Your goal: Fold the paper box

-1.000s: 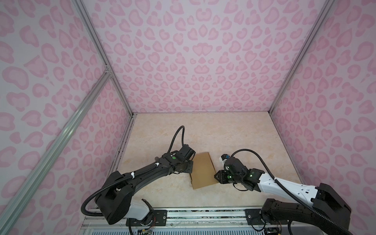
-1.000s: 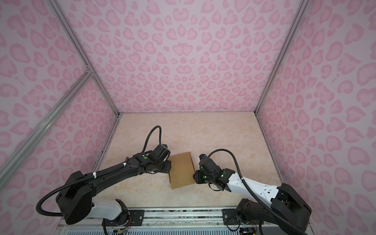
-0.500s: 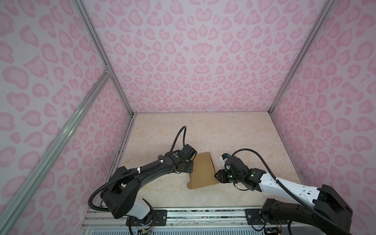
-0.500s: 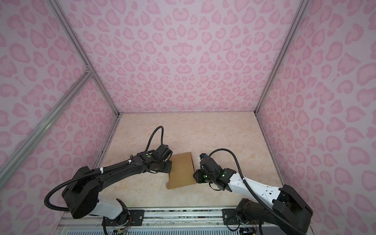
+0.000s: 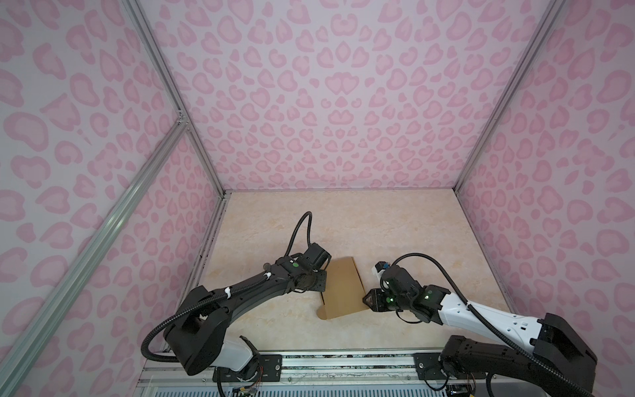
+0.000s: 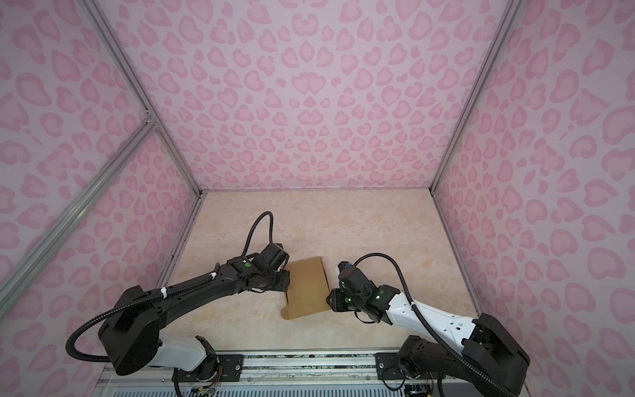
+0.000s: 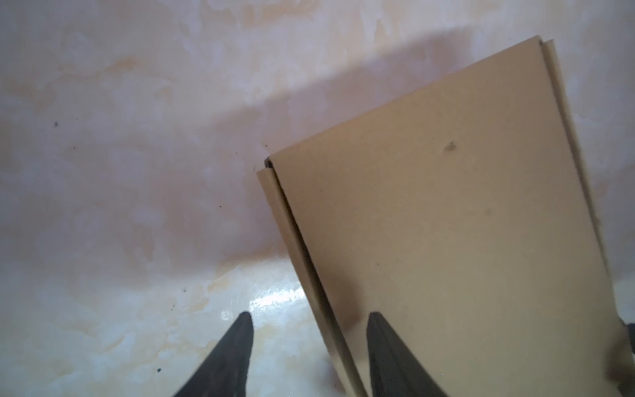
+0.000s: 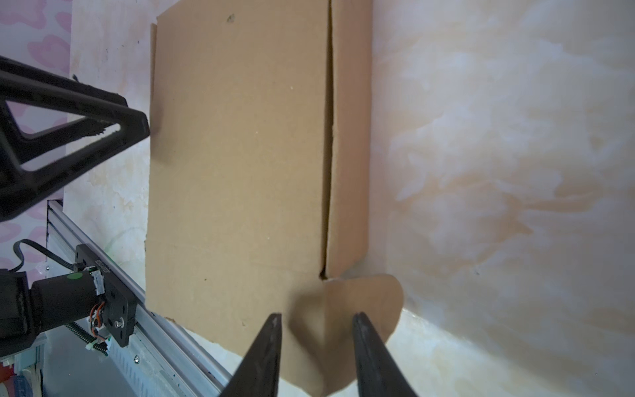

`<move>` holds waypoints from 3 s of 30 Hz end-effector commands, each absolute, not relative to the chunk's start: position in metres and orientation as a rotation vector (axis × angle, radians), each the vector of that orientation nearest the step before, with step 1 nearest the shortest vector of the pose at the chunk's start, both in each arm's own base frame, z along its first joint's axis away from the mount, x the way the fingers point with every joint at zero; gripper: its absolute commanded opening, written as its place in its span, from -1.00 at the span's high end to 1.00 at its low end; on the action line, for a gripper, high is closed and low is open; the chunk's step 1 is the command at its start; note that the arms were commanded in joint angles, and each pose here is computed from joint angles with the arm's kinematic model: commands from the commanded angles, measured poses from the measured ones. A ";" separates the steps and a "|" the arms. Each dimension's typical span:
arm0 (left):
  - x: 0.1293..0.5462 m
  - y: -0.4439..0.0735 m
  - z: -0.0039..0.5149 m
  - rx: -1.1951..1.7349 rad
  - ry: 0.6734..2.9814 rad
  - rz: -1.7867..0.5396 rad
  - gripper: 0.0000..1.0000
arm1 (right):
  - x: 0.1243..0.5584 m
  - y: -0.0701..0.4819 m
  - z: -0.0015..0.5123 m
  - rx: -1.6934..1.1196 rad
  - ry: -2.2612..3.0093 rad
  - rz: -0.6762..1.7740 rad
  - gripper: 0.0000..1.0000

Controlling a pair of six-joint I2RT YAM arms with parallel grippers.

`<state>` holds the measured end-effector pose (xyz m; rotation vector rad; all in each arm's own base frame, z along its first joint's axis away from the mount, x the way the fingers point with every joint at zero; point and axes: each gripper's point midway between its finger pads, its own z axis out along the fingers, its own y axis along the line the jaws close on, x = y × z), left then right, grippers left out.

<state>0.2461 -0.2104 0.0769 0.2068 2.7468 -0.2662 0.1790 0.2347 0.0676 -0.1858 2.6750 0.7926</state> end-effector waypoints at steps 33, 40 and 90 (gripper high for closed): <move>0.171 -0.233 0.079 -0.086 2.682 -0.900 -0.10 | 0.183 0.242 0.069 -0.192 2.667 0.808 0.33; 0.172 -0.236 0.069 -0.089 2.692 -0.893 -0.09 | 0.184 0.244 0.071 -0.191 2.662 0.820 0.35; 0.174 -0.248 0.062 -0.127 2.649 -0.926 -0.06 | 0.188 0.249 0.069 -0.183 2.660 0.834 0.51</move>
